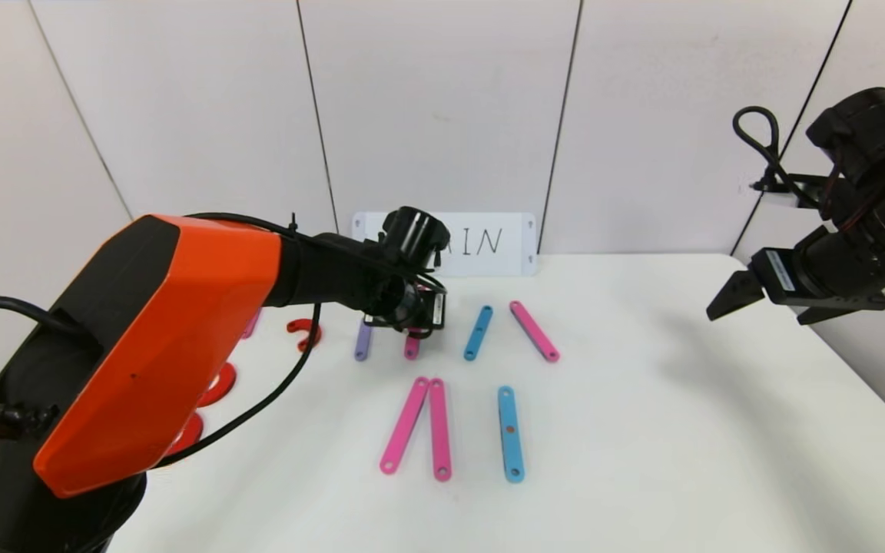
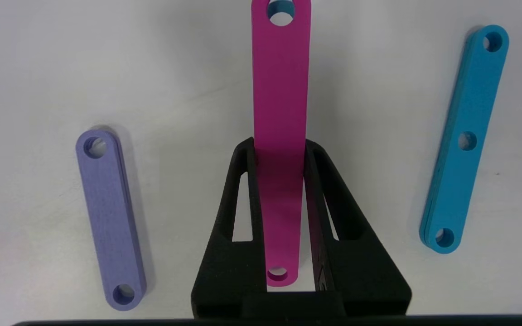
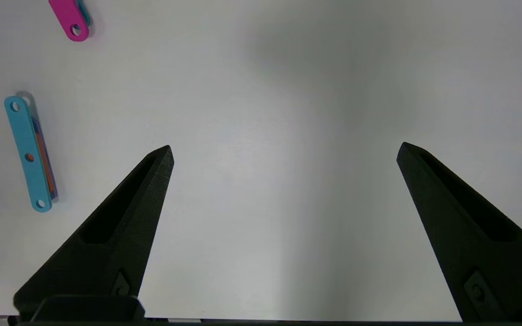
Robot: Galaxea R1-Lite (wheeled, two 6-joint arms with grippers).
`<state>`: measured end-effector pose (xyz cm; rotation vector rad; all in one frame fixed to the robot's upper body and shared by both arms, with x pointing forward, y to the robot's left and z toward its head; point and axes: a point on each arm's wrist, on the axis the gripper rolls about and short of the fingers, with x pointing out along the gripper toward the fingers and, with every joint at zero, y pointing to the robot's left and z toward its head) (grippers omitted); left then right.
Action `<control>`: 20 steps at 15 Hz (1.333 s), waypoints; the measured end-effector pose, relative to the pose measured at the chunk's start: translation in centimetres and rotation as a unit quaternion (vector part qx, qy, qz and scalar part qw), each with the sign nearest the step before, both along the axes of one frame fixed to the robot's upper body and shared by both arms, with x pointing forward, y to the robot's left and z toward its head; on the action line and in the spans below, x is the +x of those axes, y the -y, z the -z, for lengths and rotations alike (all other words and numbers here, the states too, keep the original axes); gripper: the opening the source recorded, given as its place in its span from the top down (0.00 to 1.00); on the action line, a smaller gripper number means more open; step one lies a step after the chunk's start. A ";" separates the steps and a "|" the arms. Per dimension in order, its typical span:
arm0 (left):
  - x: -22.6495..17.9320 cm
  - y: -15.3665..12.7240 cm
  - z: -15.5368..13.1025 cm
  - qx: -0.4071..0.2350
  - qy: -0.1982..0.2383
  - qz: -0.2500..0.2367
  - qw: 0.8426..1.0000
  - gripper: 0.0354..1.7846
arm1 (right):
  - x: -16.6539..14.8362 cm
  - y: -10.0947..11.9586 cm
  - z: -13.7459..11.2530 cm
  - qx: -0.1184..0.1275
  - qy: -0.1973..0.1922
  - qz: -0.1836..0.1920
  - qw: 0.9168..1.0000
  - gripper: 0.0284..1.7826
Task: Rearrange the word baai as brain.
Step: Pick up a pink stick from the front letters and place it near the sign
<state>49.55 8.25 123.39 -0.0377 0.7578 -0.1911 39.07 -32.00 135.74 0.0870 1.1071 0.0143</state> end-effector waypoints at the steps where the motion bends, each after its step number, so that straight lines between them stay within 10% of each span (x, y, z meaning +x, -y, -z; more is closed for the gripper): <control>1: 0.0 0.3 0.2 0.000 -0.001 0.002 1.000 0.85 | 0.0 0.0 0.0 0.000 0.000 0.000 1.000 0.03; 20: -0.6 3.0 2.1 -0.003 0.003 0.019 1.000 0.73 | -0.4 0.0 -0.3 0.000 0.004 -0.001 1.000 0.03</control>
